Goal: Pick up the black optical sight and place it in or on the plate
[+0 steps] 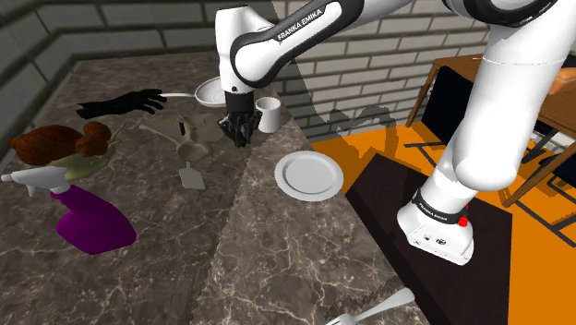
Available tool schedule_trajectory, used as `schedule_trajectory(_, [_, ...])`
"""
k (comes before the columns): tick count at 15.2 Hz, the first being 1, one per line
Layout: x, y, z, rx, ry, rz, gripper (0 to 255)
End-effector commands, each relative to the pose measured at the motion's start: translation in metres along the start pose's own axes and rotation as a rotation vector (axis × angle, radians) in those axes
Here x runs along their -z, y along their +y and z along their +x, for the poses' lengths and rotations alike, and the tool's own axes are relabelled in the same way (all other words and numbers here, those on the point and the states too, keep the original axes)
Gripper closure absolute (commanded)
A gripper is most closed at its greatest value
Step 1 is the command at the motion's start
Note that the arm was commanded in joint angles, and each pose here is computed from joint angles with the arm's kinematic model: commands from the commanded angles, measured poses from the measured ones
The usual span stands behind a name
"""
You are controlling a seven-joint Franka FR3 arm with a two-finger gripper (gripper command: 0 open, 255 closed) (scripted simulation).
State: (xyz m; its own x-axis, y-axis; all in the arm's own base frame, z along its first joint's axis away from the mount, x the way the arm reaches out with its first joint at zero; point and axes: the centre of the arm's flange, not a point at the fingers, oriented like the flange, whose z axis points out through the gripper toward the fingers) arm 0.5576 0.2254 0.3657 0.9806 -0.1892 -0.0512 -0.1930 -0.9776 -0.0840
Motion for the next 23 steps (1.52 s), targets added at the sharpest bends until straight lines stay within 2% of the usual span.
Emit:
schedule_trajectory(1, [0.011,-0.001,-0.001,0.000,0.000,0.000,255])
schedule_trajectory(7, [0.039,-0.004,-0.002,0.000,0.000,0.000,255])
schedule_trajectory(23, [0.032,0.085,-0.194,0.000,0.000,0.000,255])
